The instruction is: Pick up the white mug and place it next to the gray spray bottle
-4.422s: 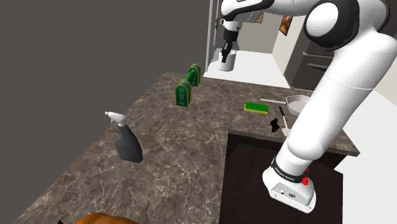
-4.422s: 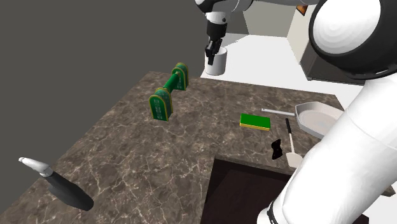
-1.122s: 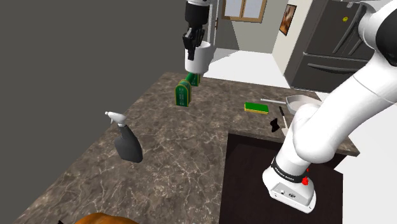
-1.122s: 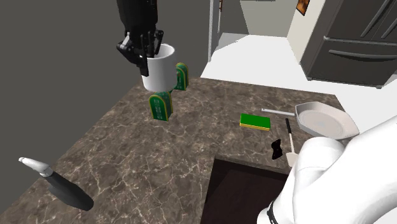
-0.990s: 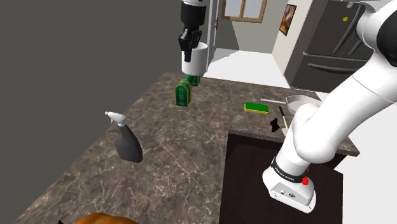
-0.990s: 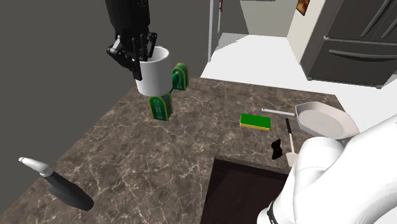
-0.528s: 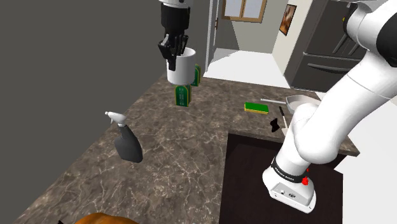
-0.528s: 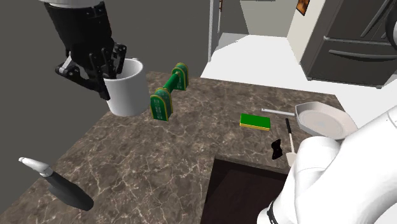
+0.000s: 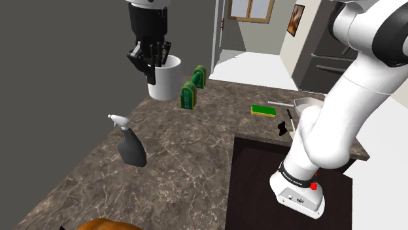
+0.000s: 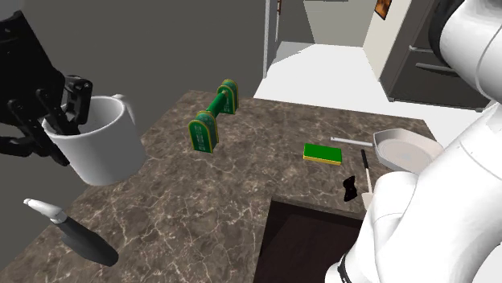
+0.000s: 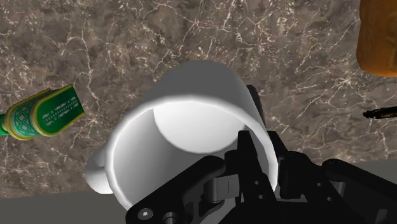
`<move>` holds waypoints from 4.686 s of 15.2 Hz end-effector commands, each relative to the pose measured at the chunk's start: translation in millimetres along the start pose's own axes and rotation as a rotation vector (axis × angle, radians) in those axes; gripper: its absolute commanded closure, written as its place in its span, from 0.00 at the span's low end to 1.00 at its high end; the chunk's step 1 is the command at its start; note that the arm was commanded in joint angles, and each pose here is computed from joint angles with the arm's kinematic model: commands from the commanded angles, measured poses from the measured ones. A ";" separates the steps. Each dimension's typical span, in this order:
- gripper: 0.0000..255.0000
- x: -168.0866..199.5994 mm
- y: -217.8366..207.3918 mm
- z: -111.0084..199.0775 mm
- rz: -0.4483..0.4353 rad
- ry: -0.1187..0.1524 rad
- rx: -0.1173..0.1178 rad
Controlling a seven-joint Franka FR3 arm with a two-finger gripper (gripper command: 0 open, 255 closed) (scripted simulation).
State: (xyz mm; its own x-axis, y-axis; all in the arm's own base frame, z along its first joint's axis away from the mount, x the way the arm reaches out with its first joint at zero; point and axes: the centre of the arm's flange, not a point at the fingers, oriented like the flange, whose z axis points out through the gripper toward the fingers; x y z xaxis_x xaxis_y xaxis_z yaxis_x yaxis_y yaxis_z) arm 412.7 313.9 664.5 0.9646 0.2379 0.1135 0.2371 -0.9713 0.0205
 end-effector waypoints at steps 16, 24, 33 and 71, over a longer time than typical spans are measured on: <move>1.00 -0.5 -67.8 64.3 0.002 0.000 0.001; 1.00 -5.3 -68.7 106.3 0.002 0.000 0.001; 1.00 -10.7 -69.6 153.5 0.002 0.000 0.001; 0.00 -27.9 -72.7 303.7 0.002 0.000 0.001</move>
State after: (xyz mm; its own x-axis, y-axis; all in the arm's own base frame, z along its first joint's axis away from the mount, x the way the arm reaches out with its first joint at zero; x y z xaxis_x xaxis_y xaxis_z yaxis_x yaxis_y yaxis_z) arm 403.4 380.0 358.1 0.9650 0.2363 0.1137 0.2356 -0.9717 0.0197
